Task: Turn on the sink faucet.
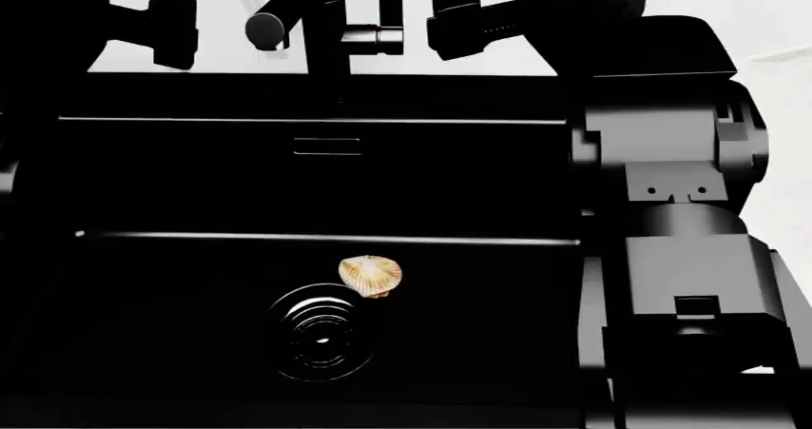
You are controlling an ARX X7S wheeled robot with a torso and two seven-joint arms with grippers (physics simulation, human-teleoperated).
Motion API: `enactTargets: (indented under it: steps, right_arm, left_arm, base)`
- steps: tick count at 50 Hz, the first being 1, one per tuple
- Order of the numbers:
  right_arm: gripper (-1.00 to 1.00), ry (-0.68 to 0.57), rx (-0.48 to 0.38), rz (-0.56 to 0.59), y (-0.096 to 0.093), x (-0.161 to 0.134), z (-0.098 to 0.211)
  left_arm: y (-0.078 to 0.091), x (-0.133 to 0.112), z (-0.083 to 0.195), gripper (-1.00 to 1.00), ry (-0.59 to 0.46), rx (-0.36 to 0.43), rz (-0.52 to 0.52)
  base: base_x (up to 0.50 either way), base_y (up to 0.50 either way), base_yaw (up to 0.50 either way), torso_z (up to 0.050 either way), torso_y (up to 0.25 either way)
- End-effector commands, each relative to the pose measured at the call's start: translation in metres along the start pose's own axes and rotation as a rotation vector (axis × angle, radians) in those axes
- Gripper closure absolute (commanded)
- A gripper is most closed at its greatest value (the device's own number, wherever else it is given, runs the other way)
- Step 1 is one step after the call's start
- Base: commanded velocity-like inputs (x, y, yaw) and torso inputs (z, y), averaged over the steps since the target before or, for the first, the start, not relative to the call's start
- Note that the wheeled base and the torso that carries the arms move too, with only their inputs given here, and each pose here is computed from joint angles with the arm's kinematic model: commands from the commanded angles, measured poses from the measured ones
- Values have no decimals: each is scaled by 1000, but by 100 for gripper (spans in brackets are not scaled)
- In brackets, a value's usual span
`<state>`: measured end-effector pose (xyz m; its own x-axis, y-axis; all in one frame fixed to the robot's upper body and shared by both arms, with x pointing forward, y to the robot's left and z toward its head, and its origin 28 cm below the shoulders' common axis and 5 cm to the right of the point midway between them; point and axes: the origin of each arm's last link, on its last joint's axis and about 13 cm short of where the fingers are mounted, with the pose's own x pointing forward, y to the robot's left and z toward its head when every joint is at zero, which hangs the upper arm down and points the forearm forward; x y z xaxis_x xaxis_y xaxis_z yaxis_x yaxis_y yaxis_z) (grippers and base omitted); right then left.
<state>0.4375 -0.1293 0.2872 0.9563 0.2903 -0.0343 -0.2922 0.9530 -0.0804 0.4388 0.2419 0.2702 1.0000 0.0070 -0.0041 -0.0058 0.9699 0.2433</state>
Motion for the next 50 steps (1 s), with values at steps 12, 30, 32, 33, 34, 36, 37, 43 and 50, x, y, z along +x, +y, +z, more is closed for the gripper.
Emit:
enactTargets:
  steps: [12, 30, 32, 33, 34, 36, 37, 43, 50]
  right_arm:
    - [-100, 38, -11, 16, 6, 3, -17]
    - [-100, 57, -9, 47, 11, 4, -26]
    - [-100, 62, -7, 67, 15, 6, -29]
    - [-100, 64, -11, 78, 17, 6, -30]
    - [-100, 66, -7, 96, 21, 7, -32]
    - [-100, 76, -9, 106, 25, 9, -35]
    - [-100, 79, -9, 113, 27, 9, -36]
    - [-100, 95, -19, 183, 44, 11, -42]
    - [-100, 123, -13, 192, 50, 14, -50]
  left_arm:
    - [1, -1, -22, -100, 40, -2, 10]
    - [2, -1, -26, -100, 31, -12, 16]
    - [2, -1, -28, -100, 33, -16, 17]
    - [2, -1, -29, -100, 35, -15, 17]
    - [2, -1, -29, -100, 29, -19, 11]
    - [1, -1, -30, -100, 28, -20, 4]
    - [0, -1, -31, -100, 32, -22, 2]
    - [0, -3, -45, -100, 48, -26, 10]
    - [3, -3, -45, -100, 41, -26, 17]
  base:
    - [366, 0, 0, 0, 0]
    - [382, 0, 0, 0, 1]
    - [334, 0, 0, 0, 0]
    - [184, 0, 0, 0, 0]
    - [94, 0, 0, 0, 0]
    - [6, 0, 0, 0, 0]
    - [0, 0, 0, 0, 0]
    - [0, 0, 0, 0, 0]
    - [0, 0, 0, 0, 0]
